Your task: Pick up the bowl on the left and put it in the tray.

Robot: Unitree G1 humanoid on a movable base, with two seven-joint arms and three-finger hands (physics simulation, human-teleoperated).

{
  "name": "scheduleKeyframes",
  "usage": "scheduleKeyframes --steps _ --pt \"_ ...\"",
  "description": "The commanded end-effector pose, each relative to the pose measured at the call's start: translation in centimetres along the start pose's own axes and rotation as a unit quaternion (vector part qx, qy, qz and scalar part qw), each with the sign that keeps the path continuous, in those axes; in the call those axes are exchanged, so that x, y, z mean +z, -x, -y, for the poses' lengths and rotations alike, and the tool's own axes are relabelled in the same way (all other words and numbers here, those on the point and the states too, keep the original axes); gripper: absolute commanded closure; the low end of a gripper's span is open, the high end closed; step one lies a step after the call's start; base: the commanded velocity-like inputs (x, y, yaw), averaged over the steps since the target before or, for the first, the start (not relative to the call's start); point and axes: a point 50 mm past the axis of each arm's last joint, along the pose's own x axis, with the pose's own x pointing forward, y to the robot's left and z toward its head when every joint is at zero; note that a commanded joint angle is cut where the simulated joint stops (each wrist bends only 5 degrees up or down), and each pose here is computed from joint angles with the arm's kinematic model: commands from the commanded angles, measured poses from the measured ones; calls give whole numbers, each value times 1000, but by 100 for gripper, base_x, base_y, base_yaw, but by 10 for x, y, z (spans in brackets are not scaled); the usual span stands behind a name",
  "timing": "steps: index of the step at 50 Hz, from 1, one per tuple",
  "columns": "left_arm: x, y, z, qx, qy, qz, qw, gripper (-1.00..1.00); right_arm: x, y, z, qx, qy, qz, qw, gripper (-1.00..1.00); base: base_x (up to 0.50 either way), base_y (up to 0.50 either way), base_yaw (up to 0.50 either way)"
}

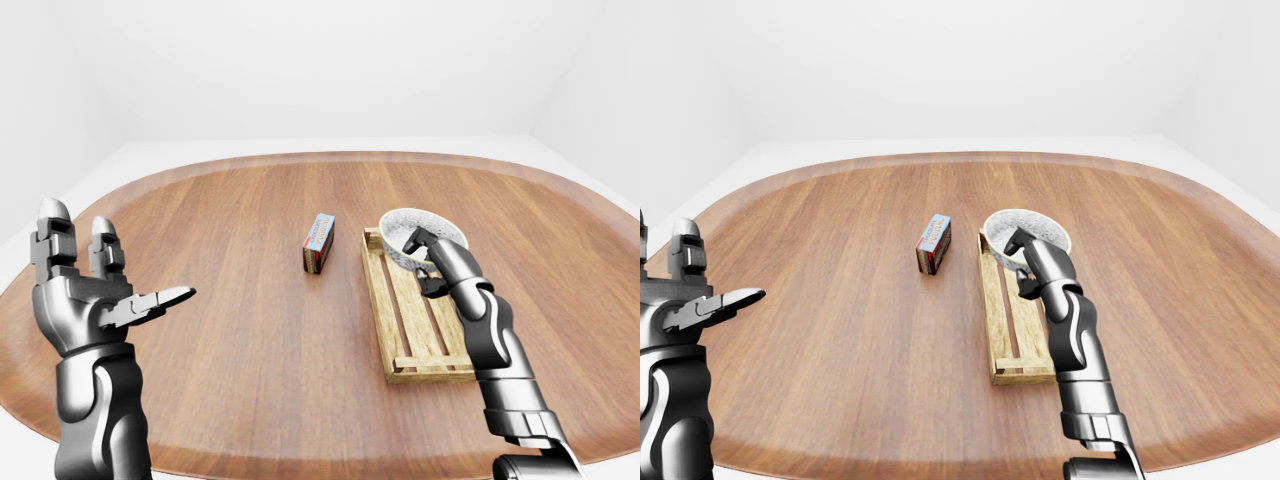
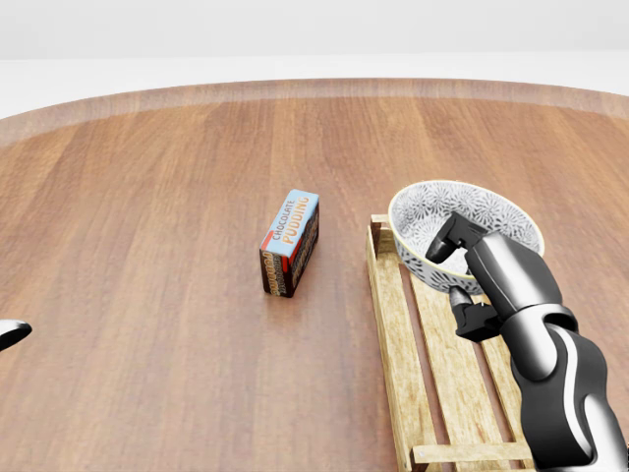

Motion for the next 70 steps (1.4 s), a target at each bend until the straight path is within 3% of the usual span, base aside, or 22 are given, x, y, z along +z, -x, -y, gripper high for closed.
scheduleKeyframes --steps 1,21,70 --pt "0 0 0 1 0 -1 1000 -100 -15 -2 -10 -8 4 -33 999 100 0 0 0" --pt "1 1 1 -1 1 1 1000 -100 -44 8 -37 0 -54 -86 995 100 0 0 0" --pt "3 1 0 1 2 6 1000 -100 -53 1 -62 42 -55 -118 991 100 0 0 0"
